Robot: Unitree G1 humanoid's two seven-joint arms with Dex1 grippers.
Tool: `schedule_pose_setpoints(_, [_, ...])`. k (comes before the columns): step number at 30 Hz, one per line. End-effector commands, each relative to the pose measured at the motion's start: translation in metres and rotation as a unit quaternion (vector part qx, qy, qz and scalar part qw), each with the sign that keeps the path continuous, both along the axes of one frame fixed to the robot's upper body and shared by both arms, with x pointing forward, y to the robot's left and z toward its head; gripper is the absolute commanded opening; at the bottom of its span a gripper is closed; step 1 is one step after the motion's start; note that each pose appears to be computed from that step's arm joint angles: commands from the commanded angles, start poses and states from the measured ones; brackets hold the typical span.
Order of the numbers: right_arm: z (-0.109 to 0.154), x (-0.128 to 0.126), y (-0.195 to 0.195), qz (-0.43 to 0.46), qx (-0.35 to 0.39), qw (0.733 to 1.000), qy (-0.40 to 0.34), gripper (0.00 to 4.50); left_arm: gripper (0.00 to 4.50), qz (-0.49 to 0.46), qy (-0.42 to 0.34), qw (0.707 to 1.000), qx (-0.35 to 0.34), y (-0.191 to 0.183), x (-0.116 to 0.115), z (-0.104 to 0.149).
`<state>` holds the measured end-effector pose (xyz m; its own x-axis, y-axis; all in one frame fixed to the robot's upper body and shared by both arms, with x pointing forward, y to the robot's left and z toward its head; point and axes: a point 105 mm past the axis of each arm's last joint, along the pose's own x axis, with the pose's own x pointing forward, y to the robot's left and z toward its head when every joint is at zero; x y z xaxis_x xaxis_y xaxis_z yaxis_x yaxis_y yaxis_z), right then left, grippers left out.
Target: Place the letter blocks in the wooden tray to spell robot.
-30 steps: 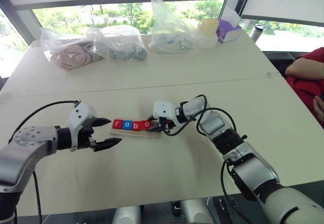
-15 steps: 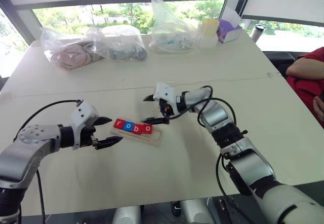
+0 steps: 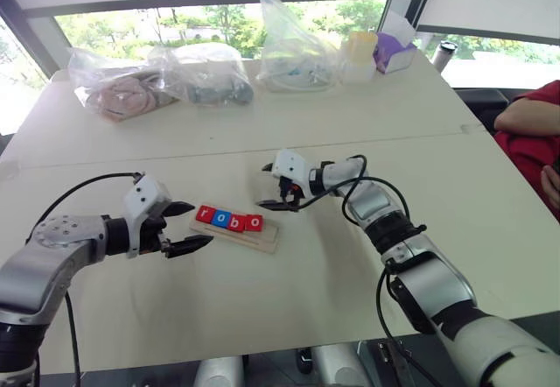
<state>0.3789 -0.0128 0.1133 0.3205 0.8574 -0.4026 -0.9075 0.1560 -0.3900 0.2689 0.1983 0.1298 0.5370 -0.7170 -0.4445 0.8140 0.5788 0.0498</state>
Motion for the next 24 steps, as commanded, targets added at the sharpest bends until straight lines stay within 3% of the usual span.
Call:
schedule_pose_setpoints(1, [0.010, -0.006, 0.007, 0.027, 0.008, 0.999, -0.018, 4.47, 4.50, -0.005, -0.019, 1.000, 0.002, -0.003, 0.001, 0.008])
schedule_pose_setpoints(16, [0.016, -0.023, 0.013, 0.036, 0.034, 0.999, -0.002, 4.47, 4.50, -0.005, -0.022, 1.000, 0.000, -0.005, 0.006, 0.006])
schedule_pose_setpoints(24, [0.027, -0.004, 0.003, -0.029, 0.062, 0.998, -0.014, 4.47, 4.50, -0.007, -0.023, 1.000, -0.003, -0.007, 0.008, 0.006])
